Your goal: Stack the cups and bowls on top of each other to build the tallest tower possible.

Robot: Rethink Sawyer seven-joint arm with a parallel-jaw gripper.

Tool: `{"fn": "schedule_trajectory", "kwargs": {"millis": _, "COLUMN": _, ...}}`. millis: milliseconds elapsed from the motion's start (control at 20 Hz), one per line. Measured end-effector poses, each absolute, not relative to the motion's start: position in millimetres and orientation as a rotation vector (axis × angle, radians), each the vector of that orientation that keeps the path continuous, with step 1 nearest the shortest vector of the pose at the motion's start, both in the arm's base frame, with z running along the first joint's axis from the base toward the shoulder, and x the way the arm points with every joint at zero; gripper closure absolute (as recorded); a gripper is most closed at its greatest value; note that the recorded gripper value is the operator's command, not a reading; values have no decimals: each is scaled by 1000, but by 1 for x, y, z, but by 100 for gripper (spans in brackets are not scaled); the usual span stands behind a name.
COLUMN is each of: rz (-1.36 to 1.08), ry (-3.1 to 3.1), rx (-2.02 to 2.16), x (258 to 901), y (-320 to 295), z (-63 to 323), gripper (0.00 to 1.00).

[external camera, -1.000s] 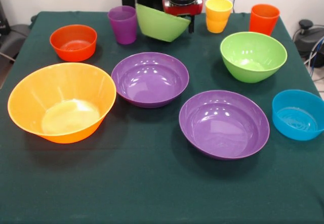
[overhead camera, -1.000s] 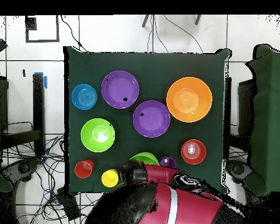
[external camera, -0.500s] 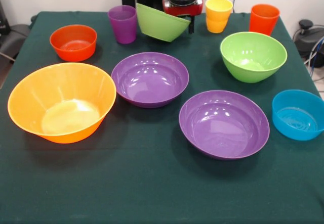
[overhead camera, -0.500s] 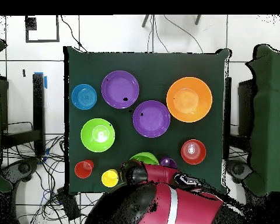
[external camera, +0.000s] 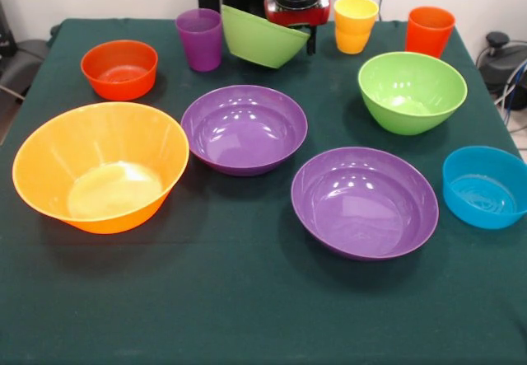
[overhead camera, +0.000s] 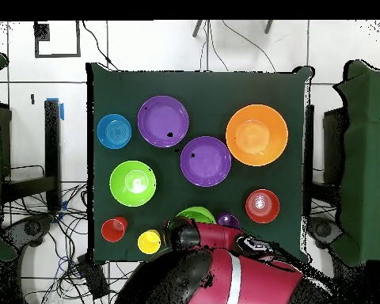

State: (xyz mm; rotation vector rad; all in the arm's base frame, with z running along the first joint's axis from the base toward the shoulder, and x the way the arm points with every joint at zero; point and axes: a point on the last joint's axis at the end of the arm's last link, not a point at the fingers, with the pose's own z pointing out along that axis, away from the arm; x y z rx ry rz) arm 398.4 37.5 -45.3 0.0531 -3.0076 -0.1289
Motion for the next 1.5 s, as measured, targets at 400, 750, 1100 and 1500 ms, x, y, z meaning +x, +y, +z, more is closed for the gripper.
{"fn": "schedule_trajectory", "kwargs": {"millis": 400, "rz": -128, "ry": -3011, "rx": 54, "x": 400, "y": 37, "z": -45, "gripper": 0}}
{"fn": "schedule_trajectory", "kwargs": {"millis": 750, "rz": -121, "ry": -3028, "rx": 68, "x": 406, "y": 39, "z": -40, "gripper": 0}}
{"fn": "schedule_trajectory", "kwargs": {"millis": 1100, "rz": -103, "ry": -3063, "rx": 96, "x": 418, "y": 42, "z": -29, "gripper": 0}}
{"fn": "schedule_trajectory", "kwargs": {"millis": 1500, "rz": -96, "ry": -3082, "rx": 109, "x": 426, "y": 44, "z": -26, "gripper": 0}}
